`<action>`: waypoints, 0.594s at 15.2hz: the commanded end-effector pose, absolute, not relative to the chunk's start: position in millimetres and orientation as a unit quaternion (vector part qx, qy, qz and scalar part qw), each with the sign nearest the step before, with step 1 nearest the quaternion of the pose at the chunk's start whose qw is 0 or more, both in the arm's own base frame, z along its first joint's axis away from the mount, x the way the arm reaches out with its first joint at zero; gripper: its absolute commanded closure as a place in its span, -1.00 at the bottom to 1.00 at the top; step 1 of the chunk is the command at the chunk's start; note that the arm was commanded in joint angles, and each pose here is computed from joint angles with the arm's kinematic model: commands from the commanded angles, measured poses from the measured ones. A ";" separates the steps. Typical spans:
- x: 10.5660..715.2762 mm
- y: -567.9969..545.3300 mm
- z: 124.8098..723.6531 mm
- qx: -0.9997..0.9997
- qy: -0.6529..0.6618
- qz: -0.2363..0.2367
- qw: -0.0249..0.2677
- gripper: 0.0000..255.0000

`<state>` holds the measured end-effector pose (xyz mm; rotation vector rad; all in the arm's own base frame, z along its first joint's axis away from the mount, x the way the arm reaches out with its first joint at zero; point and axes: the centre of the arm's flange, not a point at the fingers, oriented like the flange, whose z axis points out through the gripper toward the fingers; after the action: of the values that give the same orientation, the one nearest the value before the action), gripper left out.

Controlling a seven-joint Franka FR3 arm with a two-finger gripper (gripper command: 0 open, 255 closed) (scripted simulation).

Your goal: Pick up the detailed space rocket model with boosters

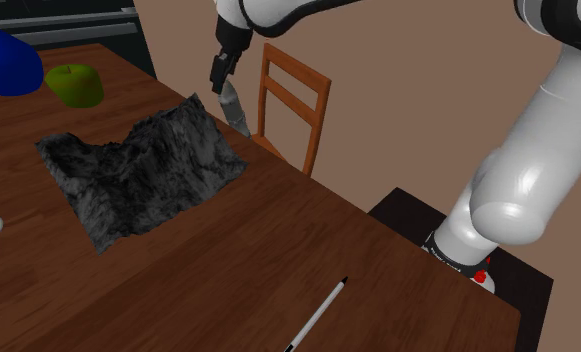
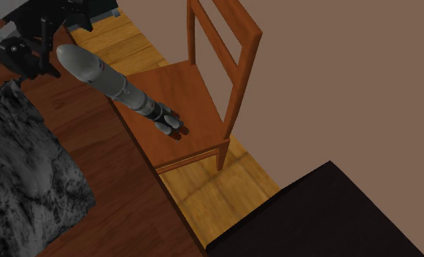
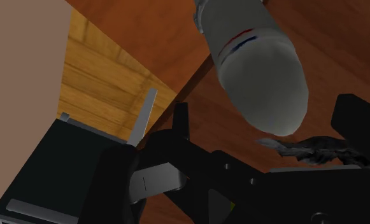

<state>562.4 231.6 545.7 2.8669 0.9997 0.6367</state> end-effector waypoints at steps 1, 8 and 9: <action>564.1 232.3 534.4 0.924 0.322 0.206 0.020 -1.00; 564.6 231.8 526.2 0.924 0.322 0.206 0.020 1.00; 564.7 231.6 526.2 0.924 0.322 0.206 0.020 1.00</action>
<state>564.6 232.0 527.0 2.8655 1.0012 0.6403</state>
